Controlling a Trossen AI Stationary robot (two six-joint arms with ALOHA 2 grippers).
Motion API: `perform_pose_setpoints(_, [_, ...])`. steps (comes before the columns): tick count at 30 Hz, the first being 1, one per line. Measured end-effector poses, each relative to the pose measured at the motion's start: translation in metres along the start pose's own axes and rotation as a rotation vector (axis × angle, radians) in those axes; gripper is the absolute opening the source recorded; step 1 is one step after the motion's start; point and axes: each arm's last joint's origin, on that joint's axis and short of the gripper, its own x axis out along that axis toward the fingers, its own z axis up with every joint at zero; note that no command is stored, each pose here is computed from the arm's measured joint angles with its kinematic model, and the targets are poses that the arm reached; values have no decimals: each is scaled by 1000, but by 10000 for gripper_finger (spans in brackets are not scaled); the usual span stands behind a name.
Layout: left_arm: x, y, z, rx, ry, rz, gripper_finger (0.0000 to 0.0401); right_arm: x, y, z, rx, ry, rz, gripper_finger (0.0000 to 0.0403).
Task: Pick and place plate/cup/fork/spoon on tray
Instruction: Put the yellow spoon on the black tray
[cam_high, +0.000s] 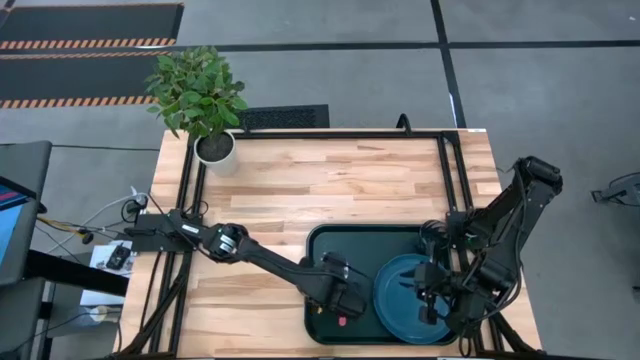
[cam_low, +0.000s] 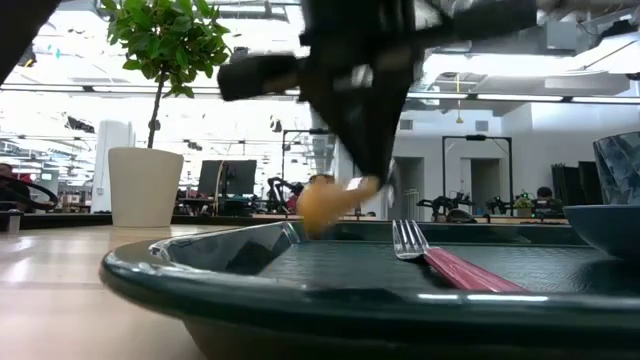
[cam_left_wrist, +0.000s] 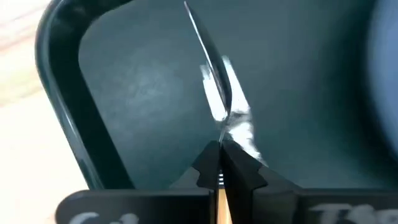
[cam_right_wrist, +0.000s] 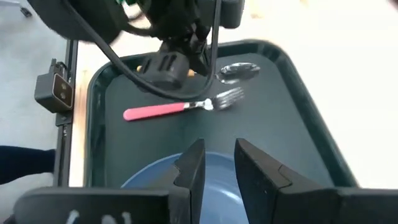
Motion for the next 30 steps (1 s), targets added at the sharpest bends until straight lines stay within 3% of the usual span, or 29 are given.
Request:
perform_pose_setpoints(8, [-77, 0, -12, 113, -118, -249, 1, -36, 8, -2, -259, -200, 83, 113])
perform_pose_setpoints(12, [-104, -4, -34, 309, -312, -326, 1, -50, 9, 0, -297, -237, 158, 115])
perform_pose_setpoints(16, [-111, -10, -49, 475, -346, -374, 0, -47, 15, 8, -330, -241, 229, 142])
perform_pose_setpoints(21, [-105, -4, -44, 496, -414, -276, 0, -34, 13, 25, -245, -232, 264, 213])
perform_pose_setpoints(24, [-101, 2, -41, 582, -437, -188, 0, -26, 9, 30, -234, -214, 249, 248])
perform_pose_setpoints(30, [-92, 19, -29, 804, -431, 24, 0, -9, -4, 47, -130, -217, 169, 264])
